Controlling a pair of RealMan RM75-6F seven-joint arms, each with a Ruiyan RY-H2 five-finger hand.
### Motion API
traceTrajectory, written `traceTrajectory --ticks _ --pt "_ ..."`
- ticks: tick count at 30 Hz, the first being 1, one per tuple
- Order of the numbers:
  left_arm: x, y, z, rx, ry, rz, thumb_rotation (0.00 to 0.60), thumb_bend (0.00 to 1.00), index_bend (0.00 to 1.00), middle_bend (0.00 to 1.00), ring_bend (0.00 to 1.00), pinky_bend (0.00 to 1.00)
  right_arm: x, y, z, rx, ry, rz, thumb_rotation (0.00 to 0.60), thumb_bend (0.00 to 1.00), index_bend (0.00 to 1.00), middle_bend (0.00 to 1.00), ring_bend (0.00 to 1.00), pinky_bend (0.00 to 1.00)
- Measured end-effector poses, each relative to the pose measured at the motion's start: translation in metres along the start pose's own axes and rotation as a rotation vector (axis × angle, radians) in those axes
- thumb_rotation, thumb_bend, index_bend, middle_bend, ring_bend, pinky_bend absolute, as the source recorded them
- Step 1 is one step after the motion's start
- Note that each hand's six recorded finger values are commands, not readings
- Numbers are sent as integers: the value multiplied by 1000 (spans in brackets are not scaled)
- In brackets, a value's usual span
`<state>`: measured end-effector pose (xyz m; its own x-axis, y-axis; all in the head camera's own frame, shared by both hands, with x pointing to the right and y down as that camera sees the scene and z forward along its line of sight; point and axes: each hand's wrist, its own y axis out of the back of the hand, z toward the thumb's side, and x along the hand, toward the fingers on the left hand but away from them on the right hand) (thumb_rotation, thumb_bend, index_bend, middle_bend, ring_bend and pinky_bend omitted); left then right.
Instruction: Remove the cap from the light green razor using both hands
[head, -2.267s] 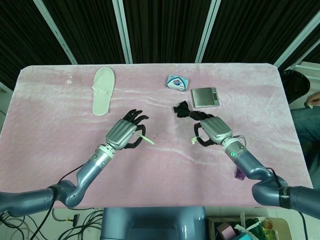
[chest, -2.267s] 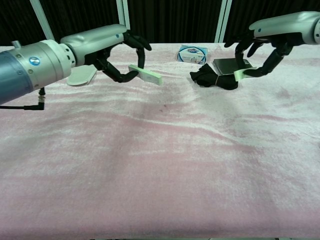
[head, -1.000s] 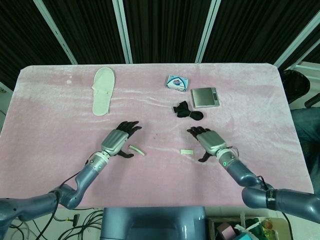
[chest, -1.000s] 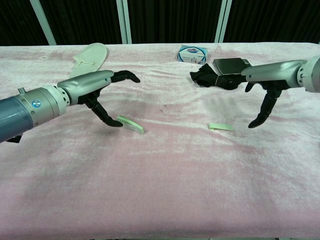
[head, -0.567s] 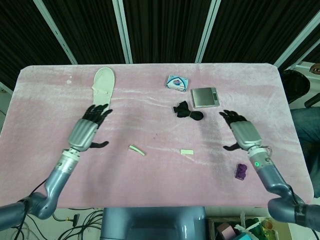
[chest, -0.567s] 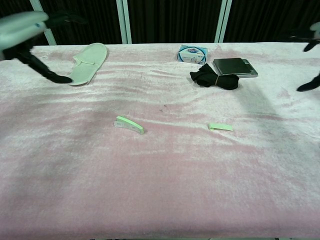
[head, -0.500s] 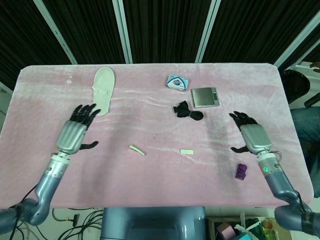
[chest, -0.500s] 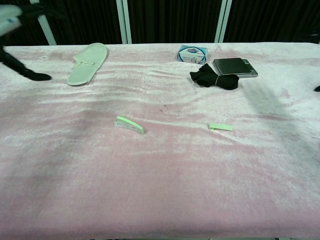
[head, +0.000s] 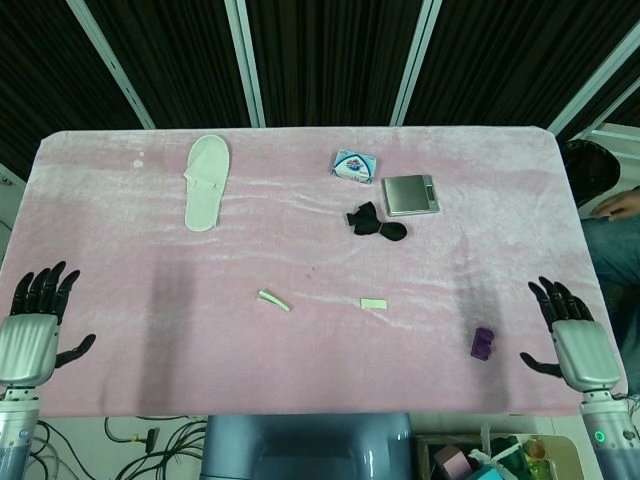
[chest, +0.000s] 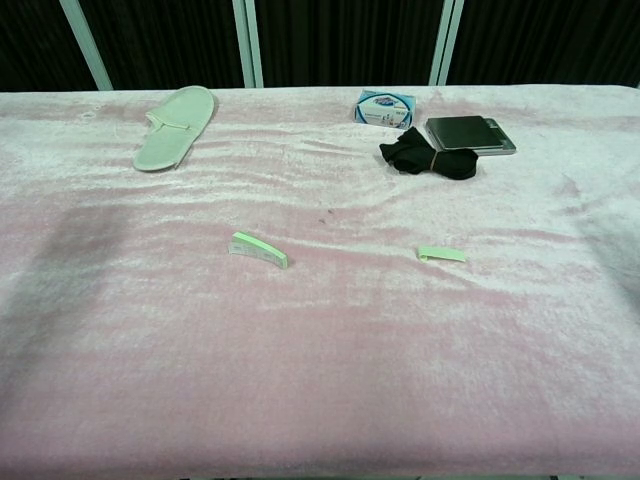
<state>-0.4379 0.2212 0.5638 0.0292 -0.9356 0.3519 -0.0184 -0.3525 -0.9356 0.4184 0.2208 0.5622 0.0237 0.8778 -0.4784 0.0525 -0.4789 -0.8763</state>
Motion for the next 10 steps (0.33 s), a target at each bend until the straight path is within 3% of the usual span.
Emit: traceTrajectory --ticks 5,10 --pt "-17 5 -2 -23 -2 -82 600 168 141 0 0 0 19 -3 -2 -5 -19 -22 600 93 0 0 0 128" --pt "-24 11 -4 -38 8 -94 600 168 157 0 0 0 25 -11 -13 -5 -50 -20 600 97 0 0 0 128"
